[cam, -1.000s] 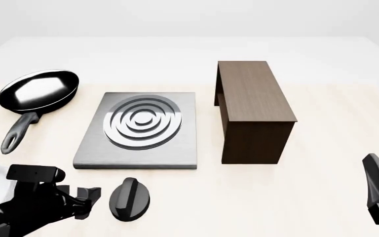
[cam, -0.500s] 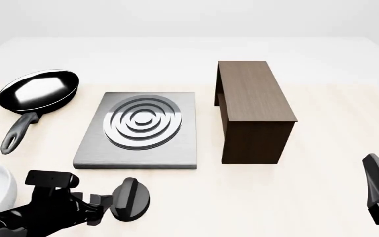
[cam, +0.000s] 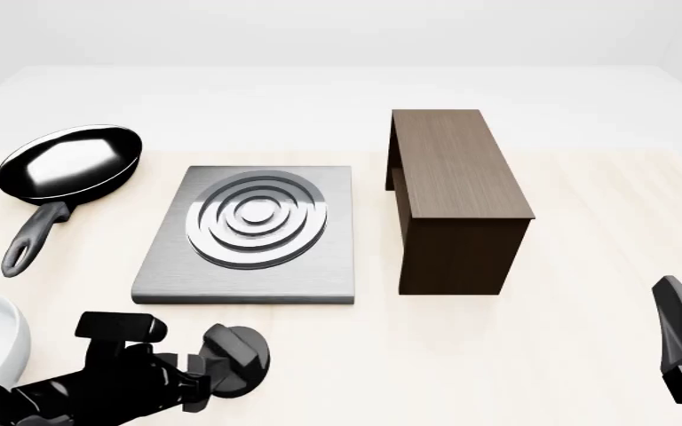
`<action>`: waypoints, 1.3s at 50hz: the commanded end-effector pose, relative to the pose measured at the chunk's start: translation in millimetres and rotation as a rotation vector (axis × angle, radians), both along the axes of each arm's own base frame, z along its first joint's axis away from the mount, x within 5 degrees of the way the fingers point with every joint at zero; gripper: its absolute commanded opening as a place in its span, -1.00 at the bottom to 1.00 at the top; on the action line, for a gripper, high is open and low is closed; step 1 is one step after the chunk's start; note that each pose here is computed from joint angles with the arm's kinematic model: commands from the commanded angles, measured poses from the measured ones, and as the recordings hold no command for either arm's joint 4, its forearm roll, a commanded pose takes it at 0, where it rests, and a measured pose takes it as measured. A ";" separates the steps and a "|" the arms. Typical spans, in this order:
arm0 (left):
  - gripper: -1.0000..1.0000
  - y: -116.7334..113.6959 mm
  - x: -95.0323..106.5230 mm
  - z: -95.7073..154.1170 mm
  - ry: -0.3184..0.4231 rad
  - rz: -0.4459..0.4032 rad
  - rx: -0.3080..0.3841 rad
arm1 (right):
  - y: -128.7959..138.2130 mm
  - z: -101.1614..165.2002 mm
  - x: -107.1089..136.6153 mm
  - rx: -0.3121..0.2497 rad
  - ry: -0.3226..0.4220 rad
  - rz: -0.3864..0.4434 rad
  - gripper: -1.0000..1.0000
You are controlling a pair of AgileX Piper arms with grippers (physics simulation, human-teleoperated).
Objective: Turn on the stove.
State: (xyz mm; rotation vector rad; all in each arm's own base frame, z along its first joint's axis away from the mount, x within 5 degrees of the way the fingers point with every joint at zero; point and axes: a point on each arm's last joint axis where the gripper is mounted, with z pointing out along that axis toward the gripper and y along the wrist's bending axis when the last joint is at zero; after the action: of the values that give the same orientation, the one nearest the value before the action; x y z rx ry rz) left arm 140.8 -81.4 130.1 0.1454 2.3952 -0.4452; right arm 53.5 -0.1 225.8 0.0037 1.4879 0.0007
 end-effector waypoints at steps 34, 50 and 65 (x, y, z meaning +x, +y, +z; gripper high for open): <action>1.00 3.0 -11.0 27.9 -0.034 -0.003 -0.040 | 0.0 0.0 0.0 0.000 0.000 0.000 1.00; 1.00 37.4 -5.7 88.4 -0.251 0.071 0.072 | 0.0 0.0 0.0 0.000 0.000 0.000 1.00; 1.00 45.8 -0.5 102.4 -0.275 0.137 0.074 | 0.0 0.0 0.0 0.000 0.000 0.000 1.00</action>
State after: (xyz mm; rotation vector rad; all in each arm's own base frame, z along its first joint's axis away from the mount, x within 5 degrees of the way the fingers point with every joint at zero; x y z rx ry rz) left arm 139.3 -44.1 219.6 0.1102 2.1675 -0.2947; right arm 53.5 -0.1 225.8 0.0037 1.4880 0.0007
